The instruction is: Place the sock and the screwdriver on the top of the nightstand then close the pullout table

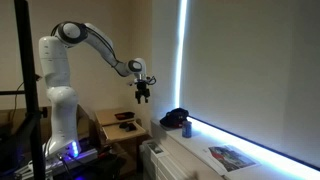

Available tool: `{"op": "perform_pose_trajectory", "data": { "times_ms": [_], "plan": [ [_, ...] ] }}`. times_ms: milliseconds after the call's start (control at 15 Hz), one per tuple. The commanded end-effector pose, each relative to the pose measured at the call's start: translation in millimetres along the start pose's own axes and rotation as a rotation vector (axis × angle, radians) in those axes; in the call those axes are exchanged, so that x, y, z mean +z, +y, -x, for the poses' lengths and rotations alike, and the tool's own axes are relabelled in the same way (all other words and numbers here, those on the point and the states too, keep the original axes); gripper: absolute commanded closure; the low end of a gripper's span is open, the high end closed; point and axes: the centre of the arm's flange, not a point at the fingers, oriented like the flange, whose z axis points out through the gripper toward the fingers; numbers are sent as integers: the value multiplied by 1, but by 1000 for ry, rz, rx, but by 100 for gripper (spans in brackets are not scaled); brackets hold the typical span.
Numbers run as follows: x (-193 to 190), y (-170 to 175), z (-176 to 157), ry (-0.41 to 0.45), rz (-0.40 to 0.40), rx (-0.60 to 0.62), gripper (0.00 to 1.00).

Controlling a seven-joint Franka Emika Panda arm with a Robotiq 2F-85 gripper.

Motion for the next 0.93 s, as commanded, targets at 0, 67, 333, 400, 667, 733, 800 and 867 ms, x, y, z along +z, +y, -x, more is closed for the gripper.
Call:
{"op": "perform_pose_trajectory", "data": {
  "times_ms": [0, 67, 333, 400, 667, 733, 800, 867],
  "plan": [
    [0, 0, 0, 0, 0, 0, 0],
    [-1, -24, -8, 30, -22, 4, 0],
    [-6, -103, -26, 107, -82, 4, 0],
    [-6, -129, -27, 101, -83, -19, 0],
    [-14, -164, -14, 85, -100, -78, 0],
    [-17, -174, -12, 87, -105, -89, 0],
    [-18, -176, -12, 87, -105, -89, 0],
    [-17, -174, -13, 86, -105, -84, 0]
  ]
}}
